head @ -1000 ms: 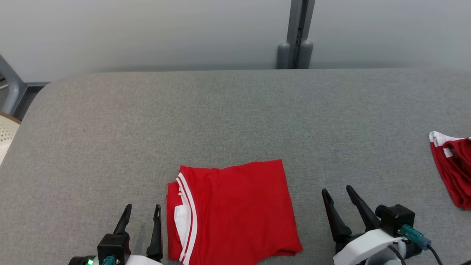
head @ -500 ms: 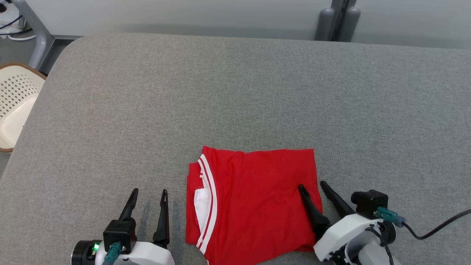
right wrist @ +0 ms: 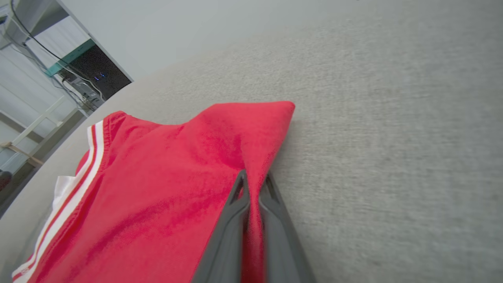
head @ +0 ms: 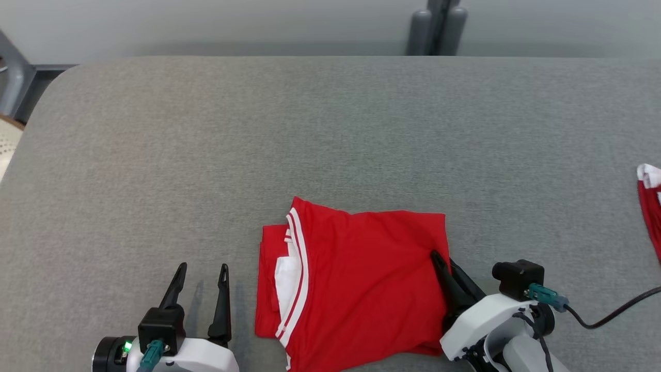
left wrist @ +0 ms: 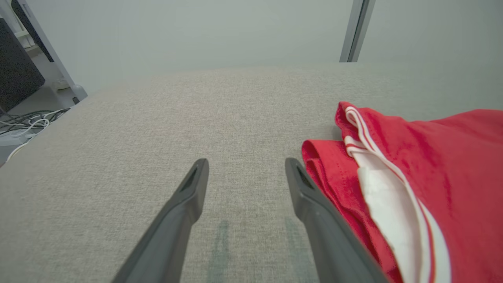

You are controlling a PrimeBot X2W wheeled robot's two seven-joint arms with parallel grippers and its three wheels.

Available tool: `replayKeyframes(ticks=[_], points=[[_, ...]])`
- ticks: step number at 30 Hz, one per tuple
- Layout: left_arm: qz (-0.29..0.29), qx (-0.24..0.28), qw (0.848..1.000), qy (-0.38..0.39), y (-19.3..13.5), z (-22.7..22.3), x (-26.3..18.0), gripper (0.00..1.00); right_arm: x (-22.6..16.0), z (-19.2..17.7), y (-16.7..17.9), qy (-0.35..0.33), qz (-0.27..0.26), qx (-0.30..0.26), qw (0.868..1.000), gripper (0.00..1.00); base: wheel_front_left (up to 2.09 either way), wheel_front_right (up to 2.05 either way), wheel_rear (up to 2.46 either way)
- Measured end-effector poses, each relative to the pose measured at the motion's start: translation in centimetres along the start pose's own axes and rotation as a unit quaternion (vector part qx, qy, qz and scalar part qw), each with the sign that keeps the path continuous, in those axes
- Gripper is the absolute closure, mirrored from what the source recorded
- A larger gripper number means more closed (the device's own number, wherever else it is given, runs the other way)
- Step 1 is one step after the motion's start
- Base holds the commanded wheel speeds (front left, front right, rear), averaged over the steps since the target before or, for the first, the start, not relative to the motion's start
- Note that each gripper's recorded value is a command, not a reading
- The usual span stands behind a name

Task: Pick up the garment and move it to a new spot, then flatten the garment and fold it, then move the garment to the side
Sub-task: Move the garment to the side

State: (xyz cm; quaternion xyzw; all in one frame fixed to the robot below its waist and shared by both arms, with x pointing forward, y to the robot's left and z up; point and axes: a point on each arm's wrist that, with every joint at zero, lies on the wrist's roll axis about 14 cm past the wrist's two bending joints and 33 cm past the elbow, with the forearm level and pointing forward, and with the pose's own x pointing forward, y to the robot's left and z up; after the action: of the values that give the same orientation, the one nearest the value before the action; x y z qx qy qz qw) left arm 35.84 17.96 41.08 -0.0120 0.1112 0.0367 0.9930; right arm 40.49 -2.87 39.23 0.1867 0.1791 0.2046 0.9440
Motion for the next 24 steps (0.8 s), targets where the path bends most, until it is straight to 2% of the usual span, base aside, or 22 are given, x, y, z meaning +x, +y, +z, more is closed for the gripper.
replayKeyframes(ticks=[8, 11, 18, 24], points=[[-0.072, 0.008, 0.997, -0.009, -4.4, 0.6, 1.8, 0.0, -3.8, 1.3, -4.1, -0.031, -0.072, 0.011, 0.997, 1.0, 0.0, 0.0, 0.0], [-0.111, 0.012, 0.994, -0.012, -7.0, 0.8, 2.5, 0.0, -5.9, 1.6, -6.0, -0.045, -0.109, 0.02, 0.993, 1.0, 0.0, 0.0, 0.0], [-0.206, 0.021, 0.978, -0.016, -13.5, 1.0, 3.5, 0.0, -11.0, 2.4, -9.4, -0.08, -0.185, 0.034, 0.979, 1.0, 0.0, 0.0, 0.0], [-0.285, 0.027, 0.958, -0.017, -19.3, 0.9, 3.4, 0.0, -15.5, 2.9, -12.0, -0.109, -0.251, 0.047, 0.961, 1.0, 0.0, 0.0, 0.0]])
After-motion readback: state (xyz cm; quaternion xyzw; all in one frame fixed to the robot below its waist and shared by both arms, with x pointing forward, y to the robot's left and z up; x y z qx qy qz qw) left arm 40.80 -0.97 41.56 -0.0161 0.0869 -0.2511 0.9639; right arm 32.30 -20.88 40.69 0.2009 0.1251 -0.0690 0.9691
